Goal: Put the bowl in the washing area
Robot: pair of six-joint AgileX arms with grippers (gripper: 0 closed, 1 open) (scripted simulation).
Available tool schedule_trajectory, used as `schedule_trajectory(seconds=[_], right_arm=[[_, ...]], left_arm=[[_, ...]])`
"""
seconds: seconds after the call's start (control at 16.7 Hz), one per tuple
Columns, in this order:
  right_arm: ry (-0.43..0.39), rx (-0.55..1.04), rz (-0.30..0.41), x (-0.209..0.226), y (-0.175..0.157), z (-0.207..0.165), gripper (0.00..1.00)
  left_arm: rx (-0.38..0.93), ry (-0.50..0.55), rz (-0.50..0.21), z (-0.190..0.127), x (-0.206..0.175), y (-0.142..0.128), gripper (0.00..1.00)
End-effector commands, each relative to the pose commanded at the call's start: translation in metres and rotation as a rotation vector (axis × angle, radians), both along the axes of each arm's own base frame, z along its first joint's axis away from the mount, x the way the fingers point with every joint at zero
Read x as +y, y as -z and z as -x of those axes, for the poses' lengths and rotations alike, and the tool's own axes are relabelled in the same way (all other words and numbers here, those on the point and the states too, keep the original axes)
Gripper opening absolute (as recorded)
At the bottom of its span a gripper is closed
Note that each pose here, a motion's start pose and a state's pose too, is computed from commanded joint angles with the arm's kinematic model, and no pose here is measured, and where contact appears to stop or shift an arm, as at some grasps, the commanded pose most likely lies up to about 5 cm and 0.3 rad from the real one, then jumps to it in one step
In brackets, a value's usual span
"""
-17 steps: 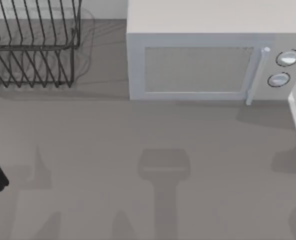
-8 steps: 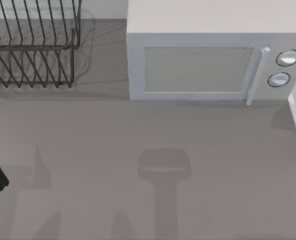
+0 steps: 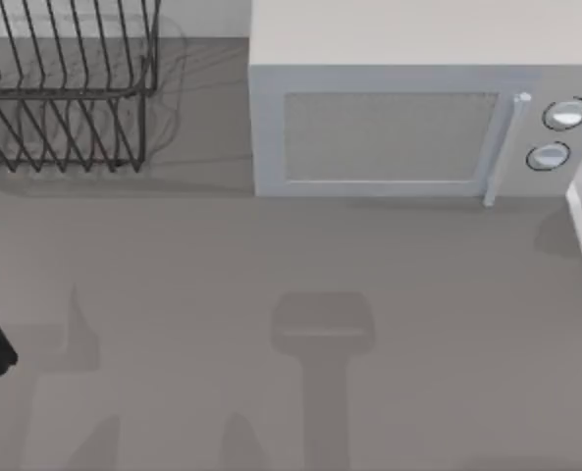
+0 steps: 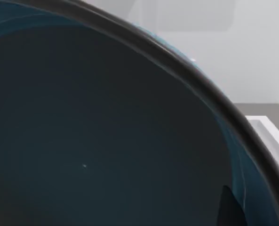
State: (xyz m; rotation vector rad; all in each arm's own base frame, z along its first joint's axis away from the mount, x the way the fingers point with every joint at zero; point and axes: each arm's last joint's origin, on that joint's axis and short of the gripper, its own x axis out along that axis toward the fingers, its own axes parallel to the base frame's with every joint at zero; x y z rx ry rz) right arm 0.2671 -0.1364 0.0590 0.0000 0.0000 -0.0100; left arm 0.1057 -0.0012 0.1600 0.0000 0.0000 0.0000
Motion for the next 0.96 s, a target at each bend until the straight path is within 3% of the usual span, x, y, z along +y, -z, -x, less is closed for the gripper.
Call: schedule_trajectory(seconds=[0.6, 0.96], right_arm=[[0.0, 0.0, 0.0, 0.0, 0.0, 0.0, 0.98], [0.0, 0.0, 0.0, 0.0, 0.0, 0.0, 1.0]], left_arm=[[0.0, 0.0, 0.0, 0.0, 0.0, 0.0, 1.0], [0.0, 0.0, 0.0, 0.0, 0.0, 0.0, 1.0]])
